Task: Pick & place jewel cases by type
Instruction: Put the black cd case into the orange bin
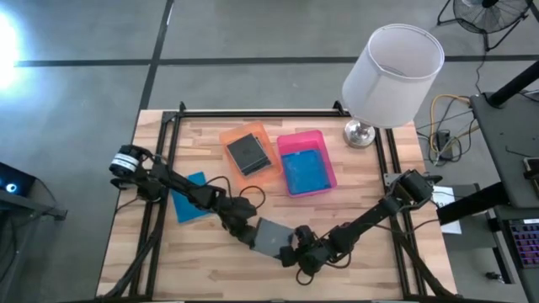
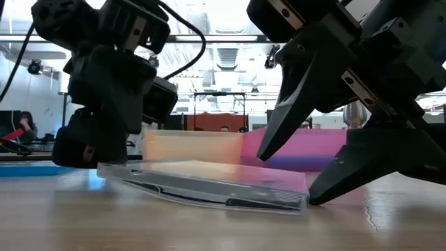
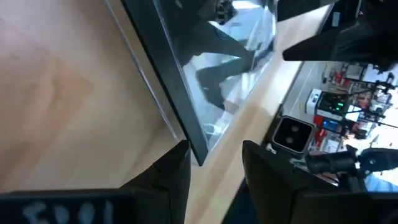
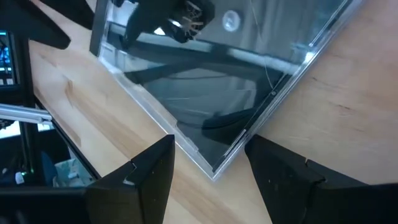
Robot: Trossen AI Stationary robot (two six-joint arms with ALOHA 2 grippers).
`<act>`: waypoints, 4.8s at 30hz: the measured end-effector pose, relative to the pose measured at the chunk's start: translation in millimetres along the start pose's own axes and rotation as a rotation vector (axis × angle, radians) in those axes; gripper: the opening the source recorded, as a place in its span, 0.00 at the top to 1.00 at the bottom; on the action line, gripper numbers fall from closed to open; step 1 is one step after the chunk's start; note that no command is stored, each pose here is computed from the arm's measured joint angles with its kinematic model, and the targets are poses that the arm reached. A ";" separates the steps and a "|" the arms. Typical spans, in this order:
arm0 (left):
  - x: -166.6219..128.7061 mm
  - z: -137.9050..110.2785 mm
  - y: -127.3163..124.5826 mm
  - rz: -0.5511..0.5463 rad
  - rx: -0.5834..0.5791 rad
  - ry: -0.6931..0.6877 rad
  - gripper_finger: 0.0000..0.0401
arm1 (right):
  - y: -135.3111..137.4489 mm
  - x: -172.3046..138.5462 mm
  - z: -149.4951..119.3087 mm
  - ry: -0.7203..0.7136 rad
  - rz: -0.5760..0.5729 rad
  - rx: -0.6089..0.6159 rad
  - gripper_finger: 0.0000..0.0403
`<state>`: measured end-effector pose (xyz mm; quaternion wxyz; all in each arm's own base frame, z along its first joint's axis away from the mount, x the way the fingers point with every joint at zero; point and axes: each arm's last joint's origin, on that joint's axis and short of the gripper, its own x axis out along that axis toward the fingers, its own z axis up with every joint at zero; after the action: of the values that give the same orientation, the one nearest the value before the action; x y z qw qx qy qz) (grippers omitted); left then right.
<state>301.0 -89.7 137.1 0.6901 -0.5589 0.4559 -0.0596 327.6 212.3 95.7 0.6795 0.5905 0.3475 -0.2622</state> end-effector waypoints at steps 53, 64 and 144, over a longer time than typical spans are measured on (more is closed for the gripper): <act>25.7 13.7 -70.1 -0.664 0.352 -0.144 0.69 | -6.3 -6.7 -14.8 0.029 0.015 -0.158 0.50; 31.4 19.7 -86.0 -0.865 0.425 -0.201 0.69 | 0.8 -8.4 -16.5 0.024 0.092 -0.136 0.50; -12.8 80.1 -113.3 0.168 0.938 -0.060 0.73 | -9.6 -12.2 -26.2 0.018 0.066 -0.182 0.50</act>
<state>397.7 -66.4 234.7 0.8832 -0.1500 0.4031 -0.1867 308.3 235.8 97.7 0.7354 0.5398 0.3565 -0.2018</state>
